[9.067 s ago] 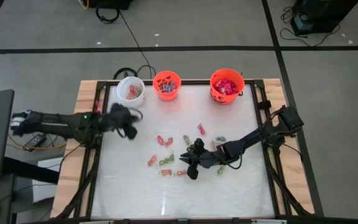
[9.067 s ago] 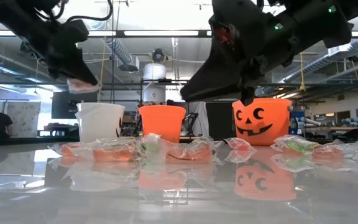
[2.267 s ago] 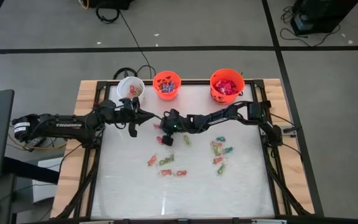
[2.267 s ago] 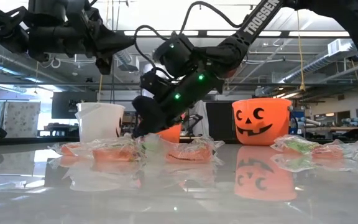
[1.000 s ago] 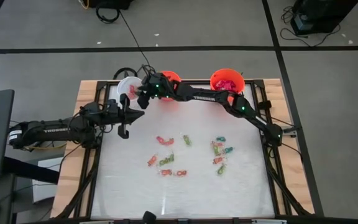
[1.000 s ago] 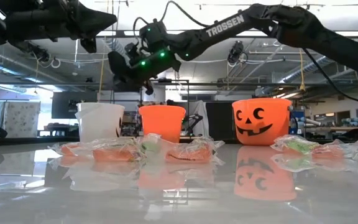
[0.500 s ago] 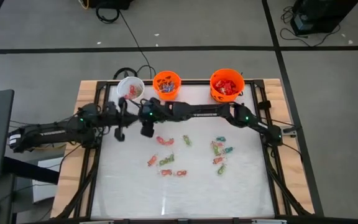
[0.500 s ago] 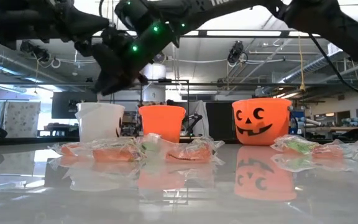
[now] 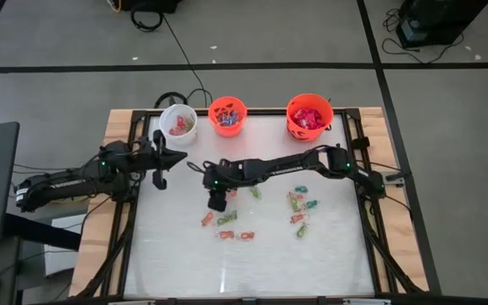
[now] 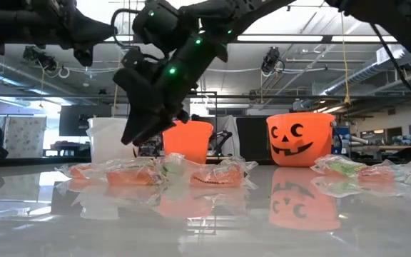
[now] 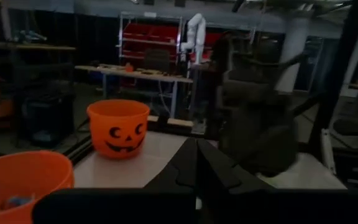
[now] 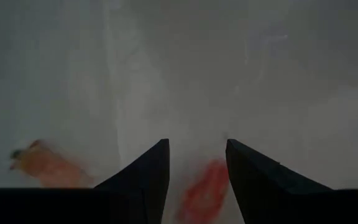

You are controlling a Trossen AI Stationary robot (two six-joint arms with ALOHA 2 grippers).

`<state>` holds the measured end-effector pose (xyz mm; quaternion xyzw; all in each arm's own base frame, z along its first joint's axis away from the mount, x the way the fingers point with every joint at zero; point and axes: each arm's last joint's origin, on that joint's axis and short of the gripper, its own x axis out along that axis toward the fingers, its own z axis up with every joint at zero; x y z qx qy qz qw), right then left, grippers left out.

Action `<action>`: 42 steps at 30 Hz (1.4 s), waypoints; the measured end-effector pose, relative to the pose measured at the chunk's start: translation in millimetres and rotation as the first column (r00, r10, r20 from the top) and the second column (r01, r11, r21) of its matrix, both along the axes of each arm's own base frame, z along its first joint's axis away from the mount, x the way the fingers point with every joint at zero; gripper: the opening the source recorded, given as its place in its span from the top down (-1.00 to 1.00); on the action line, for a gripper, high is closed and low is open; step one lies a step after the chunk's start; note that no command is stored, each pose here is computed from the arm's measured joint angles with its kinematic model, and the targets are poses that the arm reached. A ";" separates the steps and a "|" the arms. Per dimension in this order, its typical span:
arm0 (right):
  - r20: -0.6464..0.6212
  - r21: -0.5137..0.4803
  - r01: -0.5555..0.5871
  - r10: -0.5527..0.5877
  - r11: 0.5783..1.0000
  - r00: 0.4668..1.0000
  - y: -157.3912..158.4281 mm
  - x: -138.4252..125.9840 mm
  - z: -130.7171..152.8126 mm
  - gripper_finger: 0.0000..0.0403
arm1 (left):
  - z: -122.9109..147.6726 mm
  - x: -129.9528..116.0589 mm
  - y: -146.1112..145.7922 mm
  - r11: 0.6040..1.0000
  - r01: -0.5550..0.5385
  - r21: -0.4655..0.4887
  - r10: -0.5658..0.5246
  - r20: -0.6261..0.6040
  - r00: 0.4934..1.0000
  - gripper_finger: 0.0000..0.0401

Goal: Sort candy by brand, put in halloween buckets
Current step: Put the orange gummy into the white bucket

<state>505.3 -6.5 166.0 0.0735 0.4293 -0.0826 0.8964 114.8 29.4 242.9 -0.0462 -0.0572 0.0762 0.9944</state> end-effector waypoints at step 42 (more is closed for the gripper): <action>0.253 -0.164 -0.119 0.158 0.979 0.954 13.7 -98.5 36.0 0.93 | -46.8 75.7 -14.2 0.965 0.224 -0.134 -0.249 -0.210 0.946 0.13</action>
